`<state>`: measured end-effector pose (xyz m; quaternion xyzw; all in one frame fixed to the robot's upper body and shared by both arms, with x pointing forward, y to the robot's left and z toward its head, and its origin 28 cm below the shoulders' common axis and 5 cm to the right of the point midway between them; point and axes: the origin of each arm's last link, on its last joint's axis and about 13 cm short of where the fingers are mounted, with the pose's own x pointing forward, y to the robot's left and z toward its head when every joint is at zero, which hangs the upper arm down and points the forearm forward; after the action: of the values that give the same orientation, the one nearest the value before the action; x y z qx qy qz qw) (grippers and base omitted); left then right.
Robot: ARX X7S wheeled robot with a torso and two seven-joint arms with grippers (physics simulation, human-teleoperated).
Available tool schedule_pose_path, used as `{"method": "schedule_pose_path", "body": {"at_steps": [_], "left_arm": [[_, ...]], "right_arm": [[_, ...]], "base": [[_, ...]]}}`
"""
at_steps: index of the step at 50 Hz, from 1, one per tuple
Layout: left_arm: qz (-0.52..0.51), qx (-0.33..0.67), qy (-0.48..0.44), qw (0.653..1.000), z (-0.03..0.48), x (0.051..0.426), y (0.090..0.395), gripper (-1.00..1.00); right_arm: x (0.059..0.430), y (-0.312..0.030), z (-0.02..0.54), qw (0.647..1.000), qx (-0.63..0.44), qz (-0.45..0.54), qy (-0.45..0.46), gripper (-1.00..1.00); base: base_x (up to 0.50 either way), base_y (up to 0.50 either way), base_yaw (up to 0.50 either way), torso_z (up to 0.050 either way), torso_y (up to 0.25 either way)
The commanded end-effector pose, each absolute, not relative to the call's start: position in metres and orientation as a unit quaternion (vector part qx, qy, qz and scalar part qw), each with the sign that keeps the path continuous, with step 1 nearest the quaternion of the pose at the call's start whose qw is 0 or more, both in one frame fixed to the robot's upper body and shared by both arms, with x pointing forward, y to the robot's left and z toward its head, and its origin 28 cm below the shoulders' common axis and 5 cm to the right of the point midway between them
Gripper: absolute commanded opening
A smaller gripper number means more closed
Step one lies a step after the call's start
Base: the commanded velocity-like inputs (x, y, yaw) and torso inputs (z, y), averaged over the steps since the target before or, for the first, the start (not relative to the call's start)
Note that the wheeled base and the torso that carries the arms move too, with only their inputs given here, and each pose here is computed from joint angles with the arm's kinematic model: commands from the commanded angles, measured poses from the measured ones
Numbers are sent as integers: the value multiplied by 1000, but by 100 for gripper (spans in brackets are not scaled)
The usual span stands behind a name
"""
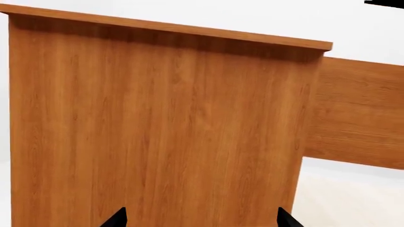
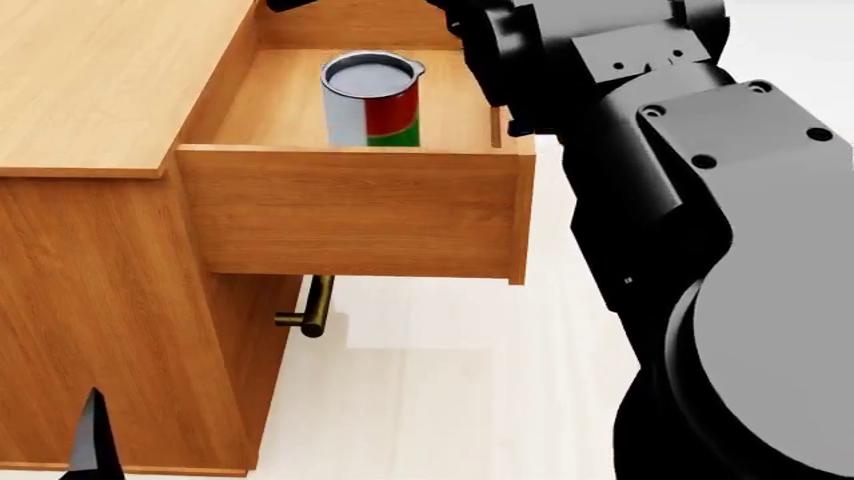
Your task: Put the ketchup in the top drawer of the cabinet.
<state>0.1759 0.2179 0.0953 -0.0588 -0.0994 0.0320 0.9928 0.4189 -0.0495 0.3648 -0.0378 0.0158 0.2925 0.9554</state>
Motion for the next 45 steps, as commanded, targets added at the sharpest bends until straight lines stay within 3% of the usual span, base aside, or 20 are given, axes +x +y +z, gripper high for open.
{"method": "schedule_pose_path", "body": {"at_steps": [1,22,45], "left_arm": [[29,-58,-100,993,96,176,217,100],[27,-58,-102,993,97,175,217,100],[25,-55,-101,993,98,177,215,100]], "right_arm": [[416,-50,400,959,-17,268,-94,100],[384,-71,478,948,10,231,-219,100],[287,-126,423,952,9,194,-237,100]], "base": [[0,0,0,0,0],[0,0,0,0,0],[0,0,0,0,0]]}}
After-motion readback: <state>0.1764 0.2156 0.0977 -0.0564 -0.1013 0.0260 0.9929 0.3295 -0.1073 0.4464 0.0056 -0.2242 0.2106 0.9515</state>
